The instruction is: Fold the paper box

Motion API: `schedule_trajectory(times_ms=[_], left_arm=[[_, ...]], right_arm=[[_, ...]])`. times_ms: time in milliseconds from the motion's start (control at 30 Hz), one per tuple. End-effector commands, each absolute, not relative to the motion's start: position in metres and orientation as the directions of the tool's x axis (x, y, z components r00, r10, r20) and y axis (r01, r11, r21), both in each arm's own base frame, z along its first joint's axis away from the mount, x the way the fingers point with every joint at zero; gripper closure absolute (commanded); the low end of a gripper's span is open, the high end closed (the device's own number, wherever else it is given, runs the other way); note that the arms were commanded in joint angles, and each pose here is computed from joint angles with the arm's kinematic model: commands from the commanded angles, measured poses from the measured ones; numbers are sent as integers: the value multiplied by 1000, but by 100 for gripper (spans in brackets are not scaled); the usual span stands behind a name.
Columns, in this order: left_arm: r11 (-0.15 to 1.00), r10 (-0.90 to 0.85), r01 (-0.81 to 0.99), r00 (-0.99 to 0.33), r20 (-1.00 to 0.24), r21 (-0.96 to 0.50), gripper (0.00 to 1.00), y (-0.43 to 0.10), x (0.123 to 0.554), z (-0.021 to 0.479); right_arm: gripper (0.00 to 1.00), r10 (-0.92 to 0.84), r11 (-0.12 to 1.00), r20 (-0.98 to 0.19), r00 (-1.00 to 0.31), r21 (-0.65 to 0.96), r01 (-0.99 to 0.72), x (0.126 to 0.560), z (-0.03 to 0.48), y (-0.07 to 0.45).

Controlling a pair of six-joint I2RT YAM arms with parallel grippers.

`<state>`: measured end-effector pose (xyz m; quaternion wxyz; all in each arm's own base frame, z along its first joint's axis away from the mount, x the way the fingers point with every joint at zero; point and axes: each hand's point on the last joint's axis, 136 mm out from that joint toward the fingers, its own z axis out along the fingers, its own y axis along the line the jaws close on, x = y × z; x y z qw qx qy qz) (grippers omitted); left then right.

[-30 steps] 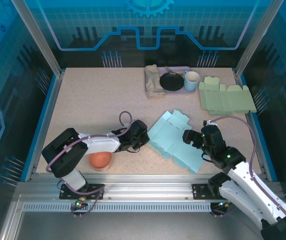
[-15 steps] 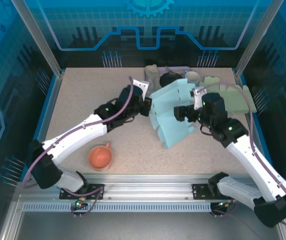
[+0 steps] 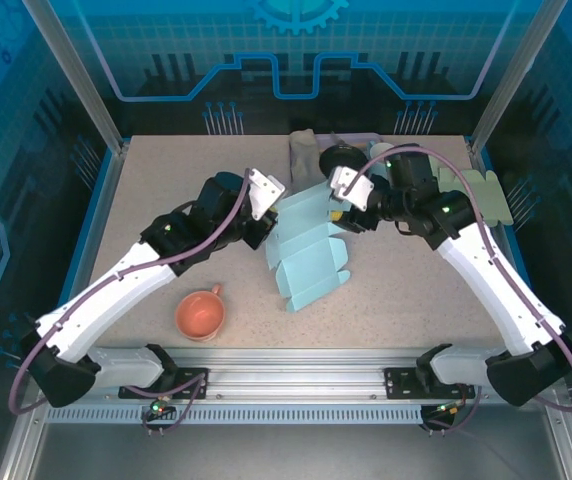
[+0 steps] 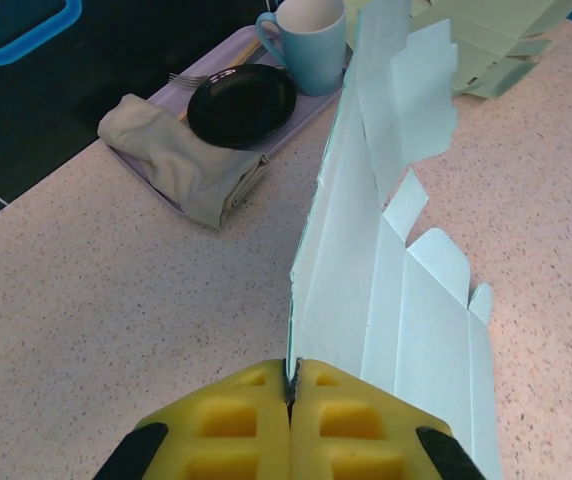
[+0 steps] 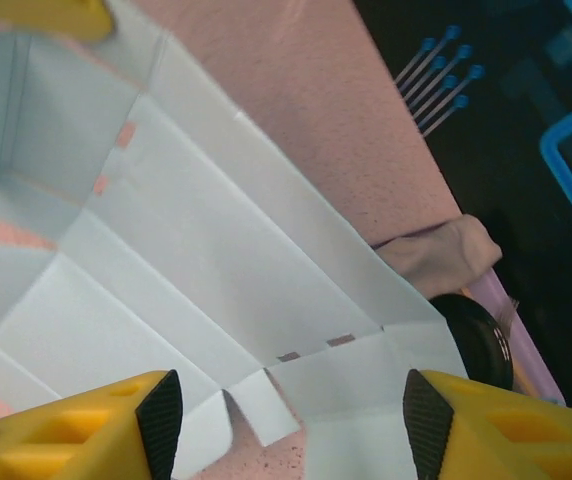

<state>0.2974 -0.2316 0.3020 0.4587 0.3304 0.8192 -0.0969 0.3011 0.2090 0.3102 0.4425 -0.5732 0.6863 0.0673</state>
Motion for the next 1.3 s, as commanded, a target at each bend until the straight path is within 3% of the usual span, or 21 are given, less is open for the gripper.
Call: schedule_trajectory(times_ms=[0,333,633,733,900,1267], left_arm=[[718,488,677,-322,-812,163,100,-233,286,300],[697,517,696,-320,-794,173,100,-235,285,284],[680,509,716,-303,-806,161,100,-239,282,281],[672,511,723,-298,-806,159,100,-240,280,280],[660,507,735,-286,-813,153,100,-241,276,282],[661,505,734,-281,-816,157,100,-240,276,282]], right_arm=[[38,-771,70,-563,300,-542,-838,284,307,224],[45,-860,-54,-393,327,-565,-823,314,291,234],[45,-847,-151,-386,365,-483,-863,317,261,245],[51,-826,-205,-387,409,-470,-858,311,253,247],[60,-824,-217,-373,427,-489,-845,315,251,244],[60,-861,-233,-305,407,-474,-849,321,241,228]])
